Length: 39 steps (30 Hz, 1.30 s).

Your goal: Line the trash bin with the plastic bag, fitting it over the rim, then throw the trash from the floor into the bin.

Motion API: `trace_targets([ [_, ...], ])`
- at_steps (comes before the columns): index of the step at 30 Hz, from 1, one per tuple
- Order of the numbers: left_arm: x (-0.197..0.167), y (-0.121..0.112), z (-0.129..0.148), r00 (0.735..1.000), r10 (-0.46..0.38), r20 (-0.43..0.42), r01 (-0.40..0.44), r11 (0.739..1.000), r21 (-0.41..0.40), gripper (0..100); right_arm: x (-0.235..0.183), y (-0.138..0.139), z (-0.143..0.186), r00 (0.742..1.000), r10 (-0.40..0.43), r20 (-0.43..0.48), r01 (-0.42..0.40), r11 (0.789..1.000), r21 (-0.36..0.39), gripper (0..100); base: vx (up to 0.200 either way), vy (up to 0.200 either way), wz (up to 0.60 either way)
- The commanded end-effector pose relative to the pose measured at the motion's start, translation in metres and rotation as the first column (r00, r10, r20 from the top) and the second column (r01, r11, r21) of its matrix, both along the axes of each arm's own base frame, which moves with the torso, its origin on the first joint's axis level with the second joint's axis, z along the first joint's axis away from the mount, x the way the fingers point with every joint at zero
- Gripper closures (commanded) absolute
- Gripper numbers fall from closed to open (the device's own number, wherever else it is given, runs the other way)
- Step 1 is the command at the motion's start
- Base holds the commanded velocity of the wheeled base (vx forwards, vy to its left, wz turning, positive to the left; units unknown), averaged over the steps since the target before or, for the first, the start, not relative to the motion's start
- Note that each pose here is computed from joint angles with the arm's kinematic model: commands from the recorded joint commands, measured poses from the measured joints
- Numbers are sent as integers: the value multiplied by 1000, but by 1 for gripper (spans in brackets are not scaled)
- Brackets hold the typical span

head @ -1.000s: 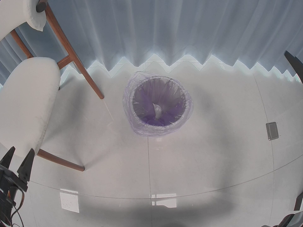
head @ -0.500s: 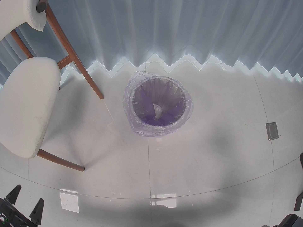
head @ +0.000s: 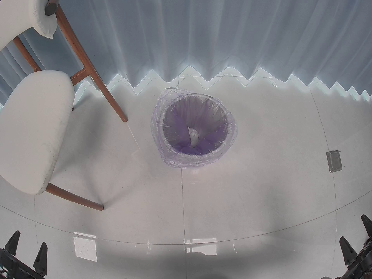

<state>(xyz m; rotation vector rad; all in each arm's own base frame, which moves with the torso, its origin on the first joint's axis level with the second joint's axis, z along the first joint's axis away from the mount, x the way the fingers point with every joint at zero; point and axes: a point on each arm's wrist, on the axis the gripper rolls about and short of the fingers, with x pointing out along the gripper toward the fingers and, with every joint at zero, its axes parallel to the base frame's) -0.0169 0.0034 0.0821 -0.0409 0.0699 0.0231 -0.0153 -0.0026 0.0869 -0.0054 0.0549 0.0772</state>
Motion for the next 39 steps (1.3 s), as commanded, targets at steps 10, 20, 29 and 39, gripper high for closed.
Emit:
trace_targets([
  [10,-7,-7,-7,974,-223,50,205,949,239,0,-1,3,-9,999,26,-19,-27,999,-40,0,0,0,0],
  [20,-6,-1,-6,994,77,79,-78,997,12,0,-2,3,-9,1000,10,-15,-11,1000,-26,0,0,0,0],
  [29,-6,-1,-5,992,95,83,-95,995,-9,0,-8,2,-11,994,-96,56,95,995,9,0,0,0,0],
  [39,-6,-6,-11,992,-125,26,123,990,76,0,-8,2,-11,994,-92,55,91,996,17,0,0,0,0],
])
